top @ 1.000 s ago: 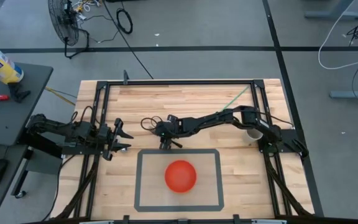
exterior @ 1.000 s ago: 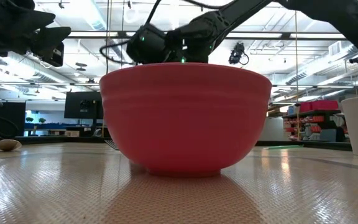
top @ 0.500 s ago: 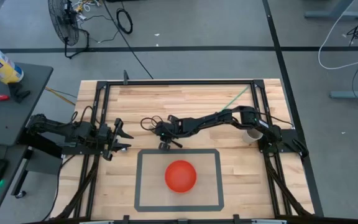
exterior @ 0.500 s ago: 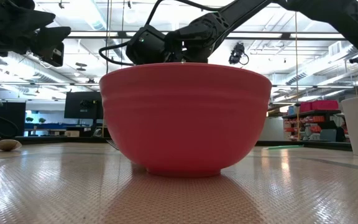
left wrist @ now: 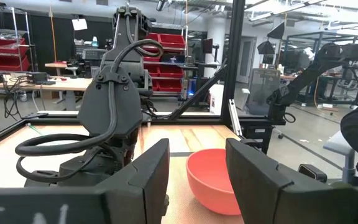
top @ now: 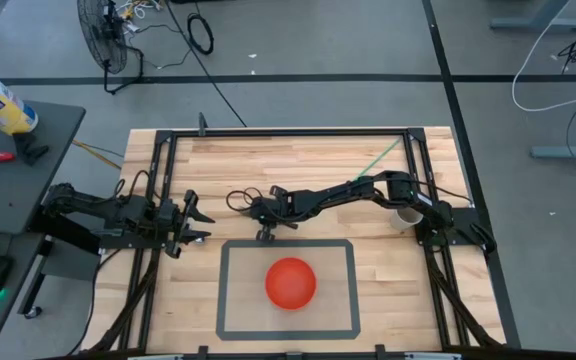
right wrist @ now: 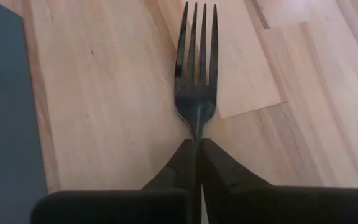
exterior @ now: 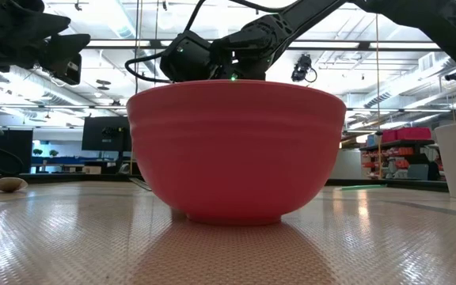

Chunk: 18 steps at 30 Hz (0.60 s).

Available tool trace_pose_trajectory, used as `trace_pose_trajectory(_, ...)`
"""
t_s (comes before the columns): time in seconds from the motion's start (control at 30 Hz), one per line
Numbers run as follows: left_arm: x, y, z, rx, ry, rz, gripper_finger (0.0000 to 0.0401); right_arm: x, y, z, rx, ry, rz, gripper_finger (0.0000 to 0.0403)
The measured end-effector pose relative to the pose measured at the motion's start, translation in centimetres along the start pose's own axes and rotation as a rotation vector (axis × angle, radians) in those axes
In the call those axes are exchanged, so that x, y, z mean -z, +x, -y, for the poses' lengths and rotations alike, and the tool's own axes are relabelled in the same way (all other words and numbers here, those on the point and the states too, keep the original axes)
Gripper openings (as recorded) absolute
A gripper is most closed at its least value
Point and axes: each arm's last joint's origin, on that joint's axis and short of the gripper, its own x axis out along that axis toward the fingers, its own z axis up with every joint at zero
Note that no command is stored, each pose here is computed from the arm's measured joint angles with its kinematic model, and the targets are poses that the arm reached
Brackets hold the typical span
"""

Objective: Pick & Place Utensil
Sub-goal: Put the black fork into the orange bowl

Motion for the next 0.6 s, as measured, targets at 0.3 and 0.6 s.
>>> trace_pose_trajectory(0.3, 0.0, 0.0, 0.0, 0.0, 0.0, 0.001, 0.0163, -1.2, -4.8, -1.8, -0.013, -0.098, 0.036, 0.0006)
trace_pose_trajectory(0.6, 0.0, 0.0, 0.0, 0.0, 0.0, 0.0, 0.0163, -0.5, -11.1, -4.3, -0.081, -0.226, -0.051, 0.0006)
